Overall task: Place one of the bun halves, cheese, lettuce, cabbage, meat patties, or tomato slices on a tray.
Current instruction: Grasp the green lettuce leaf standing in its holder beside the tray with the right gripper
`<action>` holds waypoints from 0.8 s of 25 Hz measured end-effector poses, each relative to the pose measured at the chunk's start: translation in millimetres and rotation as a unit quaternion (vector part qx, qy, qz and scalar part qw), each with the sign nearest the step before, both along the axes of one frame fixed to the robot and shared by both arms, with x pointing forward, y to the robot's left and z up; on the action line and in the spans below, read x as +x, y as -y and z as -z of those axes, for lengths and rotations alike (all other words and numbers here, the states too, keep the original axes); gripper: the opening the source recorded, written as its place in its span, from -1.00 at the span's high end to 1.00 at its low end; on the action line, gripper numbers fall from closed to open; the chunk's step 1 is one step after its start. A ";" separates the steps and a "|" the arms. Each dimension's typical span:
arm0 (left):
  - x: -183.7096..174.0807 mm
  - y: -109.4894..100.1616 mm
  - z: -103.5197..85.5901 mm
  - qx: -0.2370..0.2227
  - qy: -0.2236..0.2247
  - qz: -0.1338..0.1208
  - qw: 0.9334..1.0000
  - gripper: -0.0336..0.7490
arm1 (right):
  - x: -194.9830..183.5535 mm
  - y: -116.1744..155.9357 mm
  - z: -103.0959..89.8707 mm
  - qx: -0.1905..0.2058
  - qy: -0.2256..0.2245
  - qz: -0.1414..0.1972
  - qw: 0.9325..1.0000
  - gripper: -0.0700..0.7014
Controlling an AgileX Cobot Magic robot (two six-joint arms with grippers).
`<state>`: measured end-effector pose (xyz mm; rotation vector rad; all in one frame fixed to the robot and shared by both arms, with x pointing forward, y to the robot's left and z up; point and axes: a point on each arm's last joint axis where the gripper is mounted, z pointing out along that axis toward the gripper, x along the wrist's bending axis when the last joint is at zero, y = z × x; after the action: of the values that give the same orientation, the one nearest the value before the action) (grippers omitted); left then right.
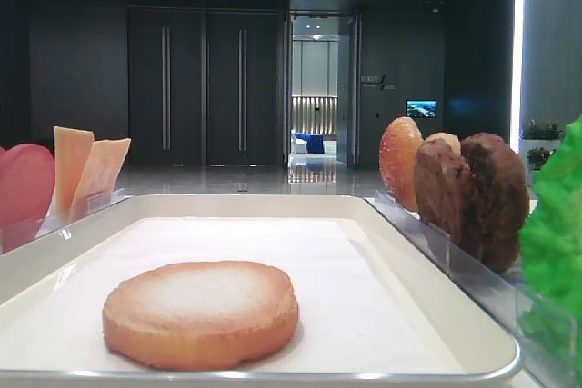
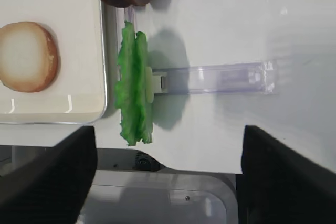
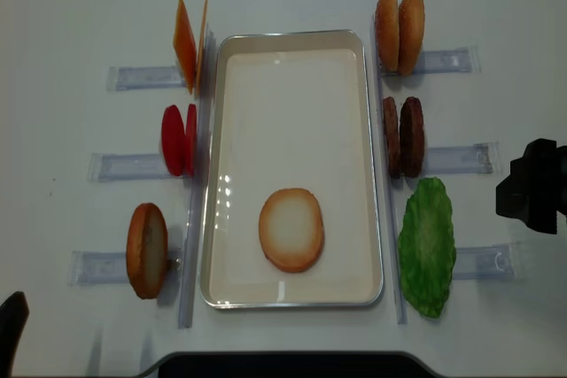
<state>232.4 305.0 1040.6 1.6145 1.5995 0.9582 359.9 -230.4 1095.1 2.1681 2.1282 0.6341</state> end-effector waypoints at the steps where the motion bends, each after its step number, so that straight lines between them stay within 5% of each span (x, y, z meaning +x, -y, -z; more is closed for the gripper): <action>1: 0.0 0.0 0.0 0.000 0.000 0.000 1.000 -0.61 | -0.6 -2.6 0.7 0.000 -0.004 0.002 1.000 -0.58; 11: 0.0 0.0 0.0 0.000 0.000 0.000 1.000 -0.61 | 18.1 -38.6 30.1 -0.040 -0.083 -0.021 0.996 -0.58; 20: 0.0 0.0 0.0 0.000 0.000 0.000 1.000 -0.61 | 41.1 -56.3 50.1 -0.040 -0.082 -0.016 0.996 -0.58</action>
<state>232.4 305.0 1040.6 1.6145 1.5995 0.9582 401.0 -174.1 1045.0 2.2176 2.2292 0.3778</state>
